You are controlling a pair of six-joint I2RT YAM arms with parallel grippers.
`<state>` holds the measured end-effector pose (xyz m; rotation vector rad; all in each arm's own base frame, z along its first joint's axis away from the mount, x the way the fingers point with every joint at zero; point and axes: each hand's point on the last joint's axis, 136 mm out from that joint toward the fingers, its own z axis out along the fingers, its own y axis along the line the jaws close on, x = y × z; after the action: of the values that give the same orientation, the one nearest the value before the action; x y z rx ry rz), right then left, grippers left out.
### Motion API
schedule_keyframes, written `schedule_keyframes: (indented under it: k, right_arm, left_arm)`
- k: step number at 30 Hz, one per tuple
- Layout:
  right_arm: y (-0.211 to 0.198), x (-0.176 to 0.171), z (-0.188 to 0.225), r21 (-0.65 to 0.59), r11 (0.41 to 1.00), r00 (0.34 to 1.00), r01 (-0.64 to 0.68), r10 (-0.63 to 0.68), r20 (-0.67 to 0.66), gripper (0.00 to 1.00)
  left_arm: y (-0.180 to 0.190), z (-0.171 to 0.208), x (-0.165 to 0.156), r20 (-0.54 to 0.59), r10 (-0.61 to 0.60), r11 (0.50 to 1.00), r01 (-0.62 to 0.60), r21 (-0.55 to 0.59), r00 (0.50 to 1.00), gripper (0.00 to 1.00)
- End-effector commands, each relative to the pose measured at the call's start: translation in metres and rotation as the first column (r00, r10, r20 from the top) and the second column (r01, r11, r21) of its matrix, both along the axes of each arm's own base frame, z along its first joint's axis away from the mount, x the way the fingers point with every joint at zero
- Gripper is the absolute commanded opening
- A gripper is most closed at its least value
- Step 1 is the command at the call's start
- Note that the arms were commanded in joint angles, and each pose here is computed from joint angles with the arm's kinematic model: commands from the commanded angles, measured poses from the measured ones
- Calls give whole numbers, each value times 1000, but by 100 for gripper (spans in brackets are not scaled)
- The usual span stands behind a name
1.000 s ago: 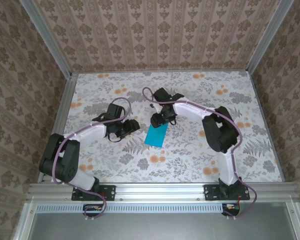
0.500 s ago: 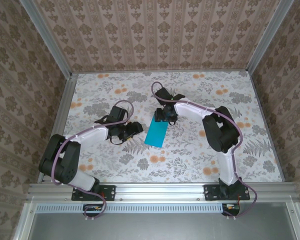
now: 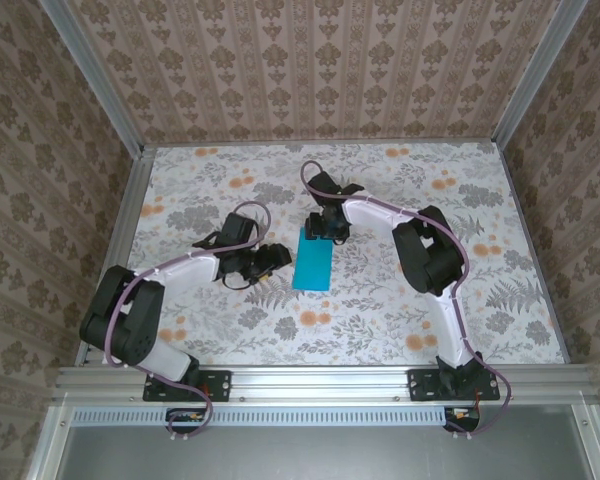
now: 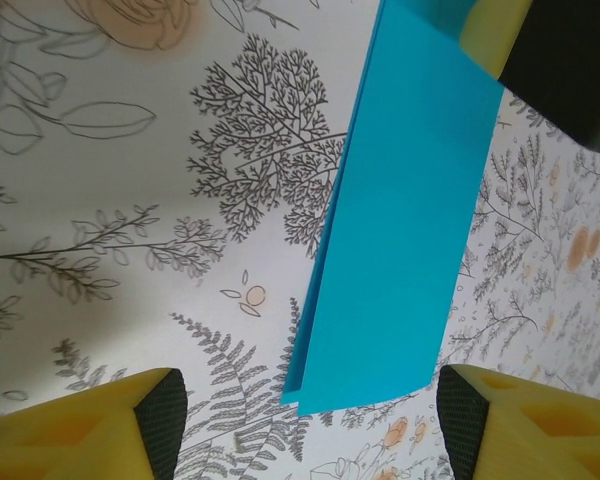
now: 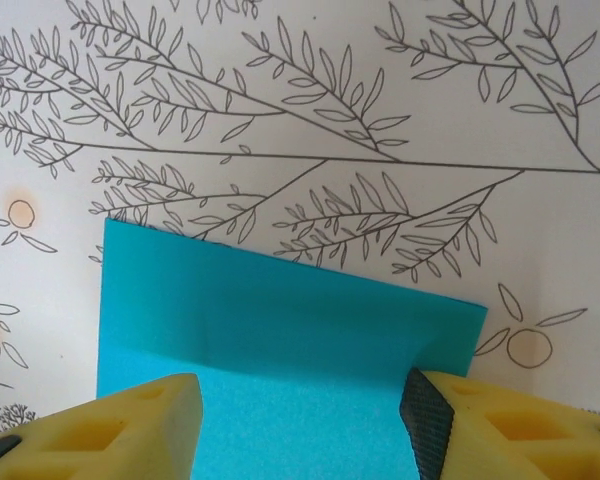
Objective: Fold a paper plane with a square sheet of paper (pick it up from the middle)
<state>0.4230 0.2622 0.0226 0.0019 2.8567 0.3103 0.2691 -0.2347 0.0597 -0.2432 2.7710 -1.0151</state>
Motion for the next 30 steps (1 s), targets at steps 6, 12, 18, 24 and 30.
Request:
schedule_keyframes:
  k: [6,12,18,24,30]
  right_arm:
    - [-11,-13,-34,-16,1000,995,16,-18,-101,59]
    - [-15,-14,-39,-25,999,993,30,-33,-115,59]
    - [-18,-14,-40,-24,999,992,35,-38,-118,59]
    - [-20,-14,-42,-21,999,992,40,-42,-120,59]
    - [-22,-14,-42,-20,999,992,43,-45,-120,58]
  left_arm:
    - [-25,-5,-14,-44,-83,993,79,-85,996,70]
    - [-38,-11,-20,-69,-132,988,126,-93,989,69]
    - [-49,-12,-22,-75,-172,981,163,-106,982,67]
    - [-57,-10,-21,-62,-207,974,200,-106,976,60]
    - [-60,-7,-17,-46,-213,972,207,-109,976,58]
